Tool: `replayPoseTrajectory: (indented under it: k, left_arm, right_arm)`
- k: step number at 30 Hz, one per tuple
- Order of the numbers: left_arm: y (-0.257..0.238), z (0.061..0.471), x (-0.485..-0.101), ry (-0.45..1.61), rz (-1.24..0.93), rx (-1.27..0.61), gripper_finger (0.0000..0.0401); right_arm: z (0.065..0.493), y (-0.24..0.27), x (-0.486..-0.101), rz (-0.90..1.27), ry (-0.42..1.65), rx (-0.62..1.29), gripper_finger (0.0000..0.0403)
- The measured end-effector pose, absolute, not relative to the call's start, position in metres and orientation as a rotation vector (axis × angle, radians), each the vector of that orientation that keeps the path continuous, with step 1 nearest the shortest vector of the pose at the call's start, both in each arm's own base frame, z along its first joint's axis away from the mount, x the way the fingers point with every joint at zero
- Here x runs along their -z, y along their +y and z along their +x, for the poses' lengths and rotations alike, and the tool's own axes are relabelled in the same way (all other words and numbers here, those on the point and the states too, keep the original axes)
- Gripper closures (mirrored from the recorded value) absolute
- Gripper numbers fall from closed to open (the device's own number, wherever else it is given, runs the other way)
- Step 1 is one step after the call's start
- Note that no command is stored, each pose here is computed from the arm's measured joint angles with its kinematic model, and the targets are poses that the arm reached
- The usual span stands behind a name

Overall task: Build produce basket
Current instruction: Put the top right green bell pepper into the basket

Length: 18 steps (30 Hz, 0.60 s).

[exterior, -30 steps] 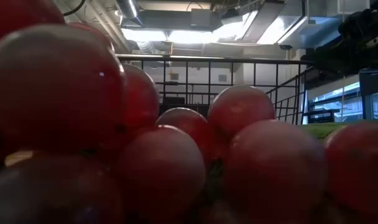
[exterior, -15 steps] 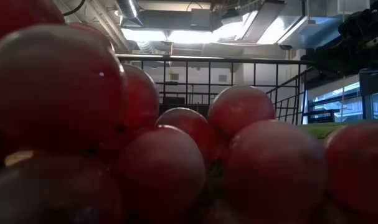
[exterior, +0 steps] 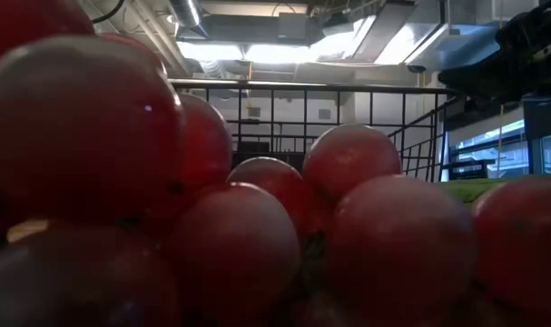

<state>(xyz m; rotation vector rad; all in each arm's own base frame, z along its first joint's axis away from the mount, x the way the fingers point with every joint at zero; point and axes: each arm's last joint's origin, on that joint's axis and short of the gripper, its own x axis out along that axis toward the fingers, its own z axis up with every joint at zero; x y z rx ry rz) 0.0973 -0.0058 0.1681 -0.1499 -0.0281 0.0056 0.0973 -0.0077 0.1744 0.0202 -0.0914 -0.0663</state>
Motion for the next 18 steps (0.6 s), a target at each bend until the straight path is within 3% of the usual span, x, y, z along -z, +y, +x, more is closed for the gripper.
replayPoseTrajectory:
  k: [8,18]
  left_arm:
    - [-0.0058,0.0973,-0.1682,-0.028,-0.15,-0.005,0.0401]
    - [-0.0058,0.0973,-0.1682,-0.028,-0.15,-0.006,0.0401]
  right_arm:
    - [0.0972,-0.0078,-0.1752,-0.018,-0.098,0.071,0.0402]
    - [0.0964,-0.0119,-0.176,0.018,-0.095,0.214,0.0403]
